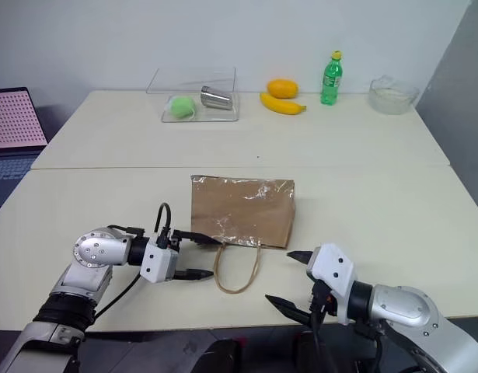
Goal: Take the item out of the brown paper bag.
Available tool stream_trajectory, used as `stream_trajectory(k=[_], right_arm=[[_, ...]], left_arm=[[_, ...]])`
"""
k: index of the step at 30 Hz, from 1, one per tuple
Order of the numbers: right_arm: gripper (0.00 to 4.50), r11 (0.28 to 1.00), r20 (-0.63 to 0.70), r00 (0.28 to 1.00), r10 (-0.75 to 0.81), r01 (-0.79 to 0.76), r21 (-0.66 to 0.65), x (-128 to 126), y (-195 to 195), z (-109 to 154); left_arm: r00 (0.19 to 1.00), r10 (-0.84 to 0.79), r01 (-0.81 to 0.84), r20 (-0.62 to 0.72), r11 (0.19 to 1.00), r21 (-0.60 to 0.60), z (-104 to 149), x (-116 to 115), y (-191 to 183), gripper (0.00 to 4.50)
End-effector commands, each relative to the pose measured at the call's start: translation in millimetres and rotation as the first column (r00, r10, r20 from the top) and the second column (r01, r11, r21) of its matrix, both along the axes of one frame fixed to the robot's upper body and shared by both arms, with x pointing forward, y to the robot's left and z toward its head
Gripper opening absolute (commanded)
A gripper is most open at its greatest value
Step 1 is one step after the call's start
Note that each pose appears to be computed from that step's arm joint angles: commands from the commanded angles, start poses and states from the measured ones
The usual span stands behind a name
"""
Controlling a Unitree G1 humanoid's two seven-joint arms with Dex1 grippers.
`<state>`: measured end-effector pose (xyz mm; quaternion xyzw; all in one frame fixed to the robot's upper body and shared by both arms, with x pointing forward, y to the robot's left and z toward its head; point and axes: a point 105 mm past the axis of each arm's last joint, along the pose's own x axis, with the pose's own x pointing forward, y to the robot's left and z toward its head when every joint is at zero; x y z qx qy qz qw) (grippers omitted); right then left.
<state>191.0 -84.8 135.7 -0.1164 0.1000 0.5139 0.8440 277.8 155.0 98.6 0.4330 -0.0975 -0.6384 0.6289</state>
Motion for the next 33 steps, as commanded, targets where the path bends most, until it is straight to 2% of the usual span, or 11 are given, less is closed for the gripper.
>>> stream_trajectory(k=[1,7,14,17,25,26,29,33], right_arm=[[4.5,0.999,0.053,0.998,0.043,-0.044,0.008,-9,7,12],[4.5,0.999,0.05,0.998,0.049,-0.049,0.008,-9,8,12],[4.5,0.998,0.048,0.997,0.056,-0.056,-0.004,-7,11,8],[4.5,0.998,0.047,0.997,0.055,-0.055,-0.007,-6,12,7],[4.5,0.996,0.04,0.996,0.085,-0.084,-0.04,-5,15,1],[4.5,0.994,0.037,0.995,0.097,-0.095,-0.046,-5,16,0],[4.5,0.989,0.022,0.99,0.14,-0.139,-0.043,-5,25,-4],[4.5,0.983,0.003,0.985,0.174,-0.174,-0.054,-2,36,-14]], left_arm=[[1.0,0.007,-0.006,0.018,0.999,-0.036,4,3,-5,3.35],[1.0,-0.011,0.013,0.015,0.997,-0.081,5,2,-20,3.35],[0.993,-0.1,0.091,-0.065,0.987,-0.132,7,-14,-33,3.35],[0.992,-0.1,0.089,-0.072,0.985,-0.147,10,-13,-35,2.74],[0.992,-0.096,0.081,-0.081,0.981,-0.175,19,-7,-43,0.15],[0.992,-0.089,0.071,-0.087,0.979,-0.191,22,-5,-45,0.03],[0.992,-0.029,-0.006,-0.122,0.962,-0.274,37,7,-54,0.03],[0.991,0.013,-0.058,-0.136,0.943,-0.329,53,17,-62,0.03]])
